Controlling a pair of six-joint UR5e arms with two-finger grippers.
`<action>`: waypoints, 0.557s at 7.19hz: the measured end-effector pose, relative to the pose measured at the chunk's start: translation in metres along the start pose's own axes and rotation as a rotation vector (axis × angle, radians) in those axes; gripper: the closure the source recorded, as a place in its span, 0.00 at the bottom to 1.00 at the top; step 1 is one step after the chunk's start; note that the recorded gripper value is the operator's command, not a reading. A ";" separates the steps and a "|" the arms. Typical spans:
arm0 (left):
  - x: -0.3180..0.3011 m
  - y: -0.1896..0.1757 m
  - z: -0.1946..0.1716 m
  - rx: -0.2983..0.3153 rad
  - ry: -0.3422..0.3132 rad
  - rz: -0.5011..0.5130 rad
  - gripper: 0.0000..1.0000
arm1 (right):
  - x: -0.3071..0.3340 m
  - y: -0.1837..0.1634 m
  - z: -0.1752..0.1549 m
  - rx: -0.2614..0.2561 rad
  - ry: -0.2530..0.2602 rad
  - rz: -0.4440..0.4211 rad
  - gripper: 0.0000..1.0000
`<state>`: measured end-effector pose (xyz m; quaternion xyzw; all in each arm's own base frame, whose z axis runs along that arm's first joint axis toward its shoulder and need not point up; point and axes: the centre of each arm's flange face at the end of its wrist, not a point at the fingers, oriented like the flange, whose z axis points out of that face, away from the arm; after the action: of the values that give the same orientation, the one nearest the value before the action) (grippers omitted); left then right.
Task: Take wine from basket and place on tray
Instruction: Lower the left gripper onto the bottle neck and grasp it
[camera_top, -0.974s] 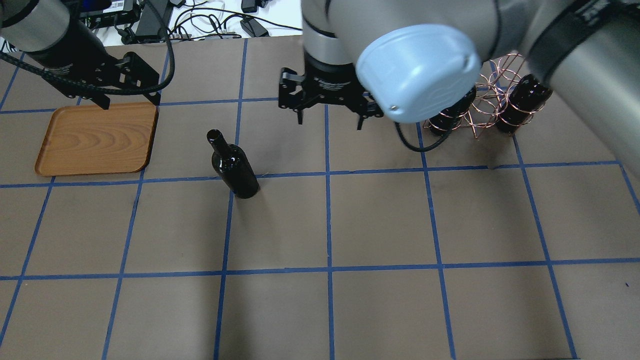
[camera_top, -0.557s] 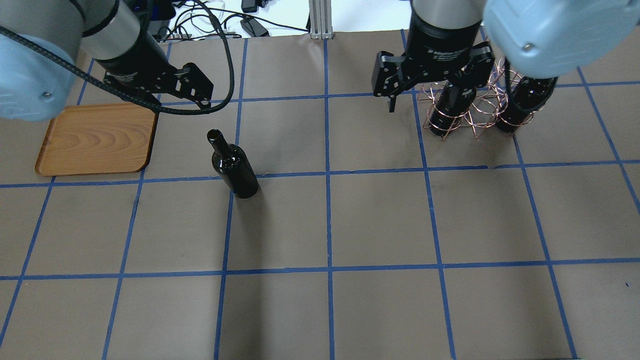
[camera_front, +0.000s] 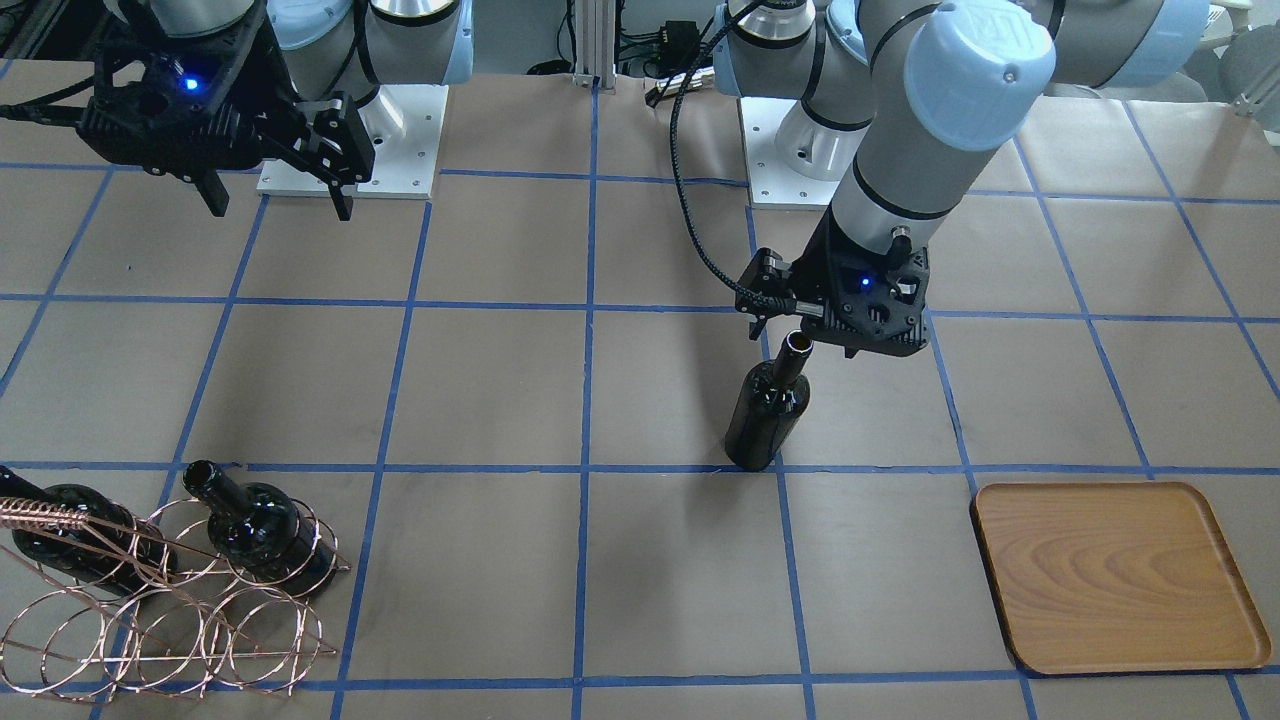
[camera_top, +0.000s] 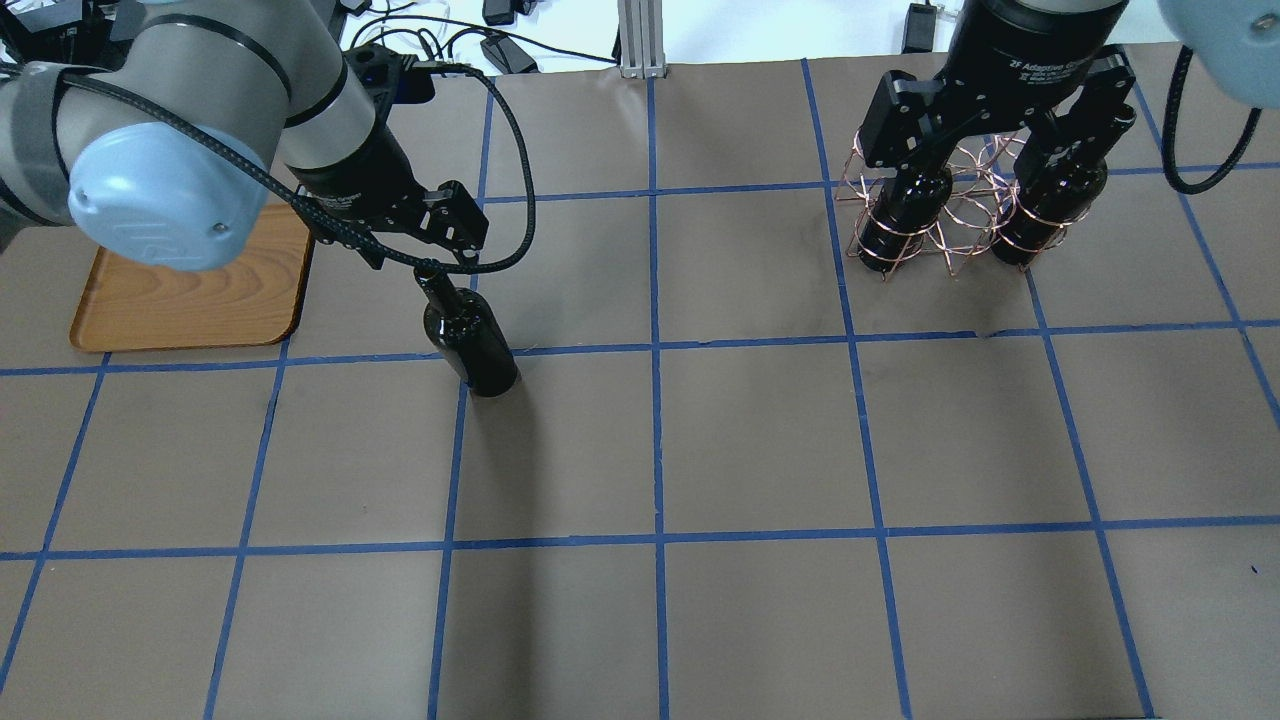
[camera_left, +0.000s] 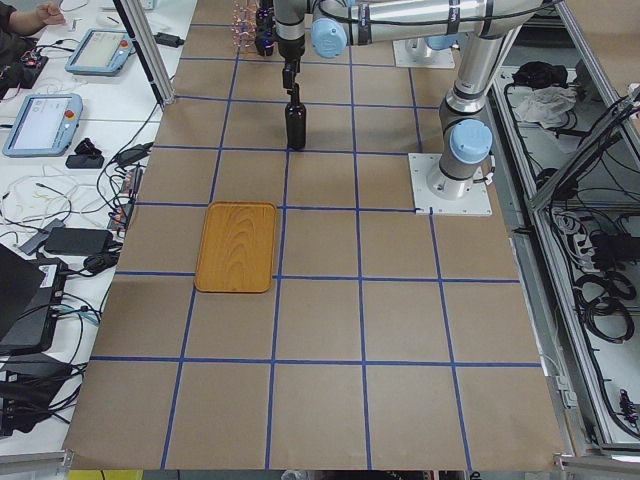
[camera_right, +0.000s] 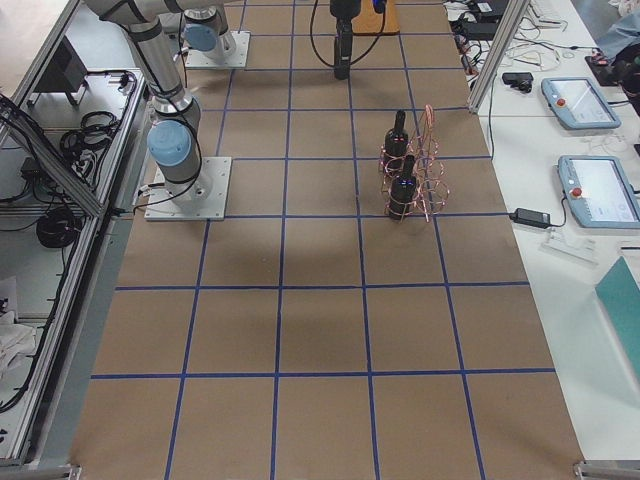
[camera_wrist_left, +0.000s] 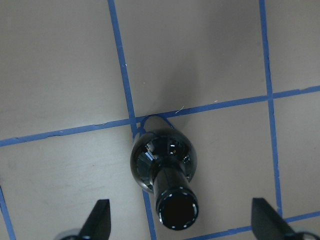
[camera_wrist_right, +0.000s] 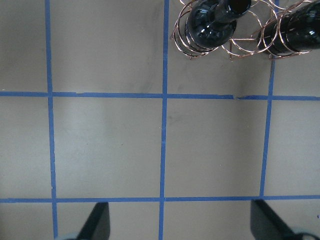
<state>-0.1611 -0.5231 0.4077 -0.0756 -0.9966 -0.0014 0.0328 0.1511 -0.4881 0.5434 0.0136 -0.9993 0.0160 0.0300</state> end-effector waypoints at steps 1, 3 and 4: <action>-0.001 0.000 0.011 -0.018 -0.017 0.005 0.23 | 0.002 0.000 -0.006 0.028 -0.001 0.003 0.00; -0.004 -0.001 0.021 -0.035 -0.033 0.009 0.32 | 0.001 0.006 -0.014 0.059 -0.013 0.003 0.00; -0.004 -0.002 0.022 -0.038 -0.035 0.004 0.32 | 0.000 0.008 -0.013 0.058 -0.013 0.001 0.00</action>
<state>-0.1587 -0.5252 0.3854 -0.0782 -0.9967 -0.0187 0.0140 0.1516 -0.4793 0.5558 0.0139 -0.9986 0.0449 0.0228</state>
